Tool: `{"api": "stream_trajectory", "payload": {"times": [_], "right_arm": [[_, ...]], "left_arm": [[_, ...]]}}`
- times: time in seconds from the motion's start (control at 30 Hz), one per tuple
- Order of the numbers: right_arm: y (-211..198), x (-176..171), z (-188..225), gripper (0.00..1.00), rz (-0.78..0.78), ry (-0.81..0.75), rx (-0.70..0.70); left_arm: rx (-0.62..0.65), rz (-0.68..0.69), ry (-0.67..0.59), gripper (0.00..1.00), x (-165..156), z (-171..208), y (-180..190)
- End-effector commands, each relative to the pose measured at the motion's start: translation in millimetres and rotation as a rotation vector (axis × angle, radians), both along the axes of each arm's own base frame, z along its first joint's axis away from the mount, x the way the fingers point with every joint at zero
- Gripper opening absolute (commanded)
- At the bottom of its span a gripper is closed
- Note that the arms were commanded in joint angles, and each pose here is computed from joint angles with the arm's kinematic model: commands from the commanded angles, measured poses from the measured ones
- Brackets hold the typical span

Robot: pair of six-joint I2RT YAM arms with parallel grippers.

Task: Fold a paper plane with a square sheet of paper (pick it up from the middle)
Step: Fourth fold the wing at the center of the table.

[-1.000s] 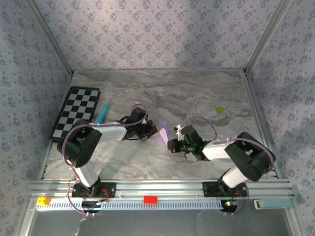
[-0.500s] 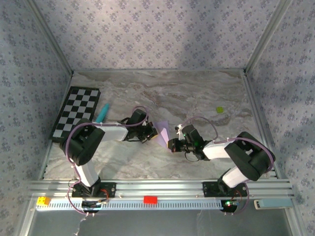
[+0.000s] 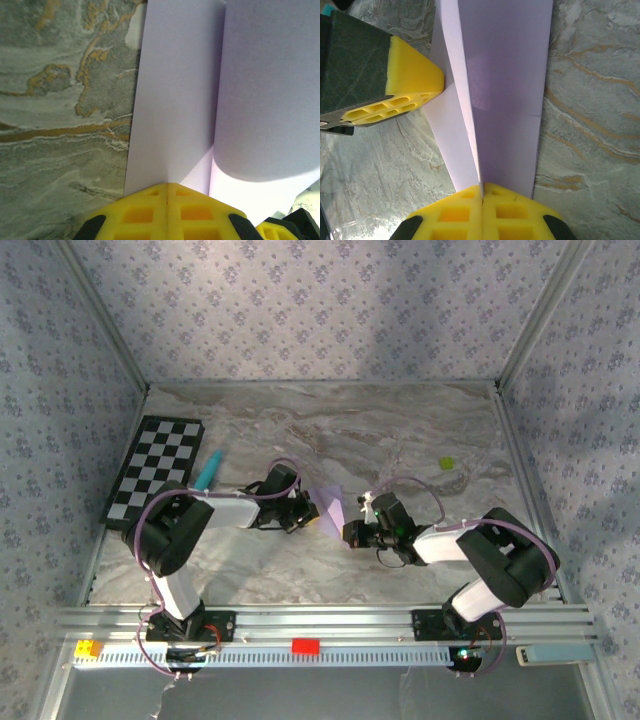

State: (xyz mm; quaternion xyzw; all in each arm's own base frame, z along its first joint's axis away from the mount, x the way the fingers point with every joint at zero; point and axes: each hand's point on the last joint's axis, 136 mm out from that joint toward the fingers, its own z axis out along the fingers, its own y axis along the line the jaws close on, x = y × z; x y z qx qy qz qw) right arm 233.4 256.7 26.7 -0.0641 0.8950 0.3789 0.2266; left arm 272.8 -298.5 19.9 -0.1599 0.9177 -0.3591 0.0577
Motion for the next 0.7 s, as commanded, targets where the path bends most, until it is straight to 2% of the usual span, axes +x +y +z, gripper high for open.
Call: {"api": "stream_trajectory", "payload": {"times": [0.0,0.67], "right_arm": [[-5,-6,-8,0.00,-0.005,0.043,-0.008],[-1,-8,-12,0.00,0.032,0.124,0.052]], "left_arm": [[0.072,0.002,0.043,0.01,-14,-17,15],[0.068,-0.014,0.003,0.03,-6,-5,10]]}}
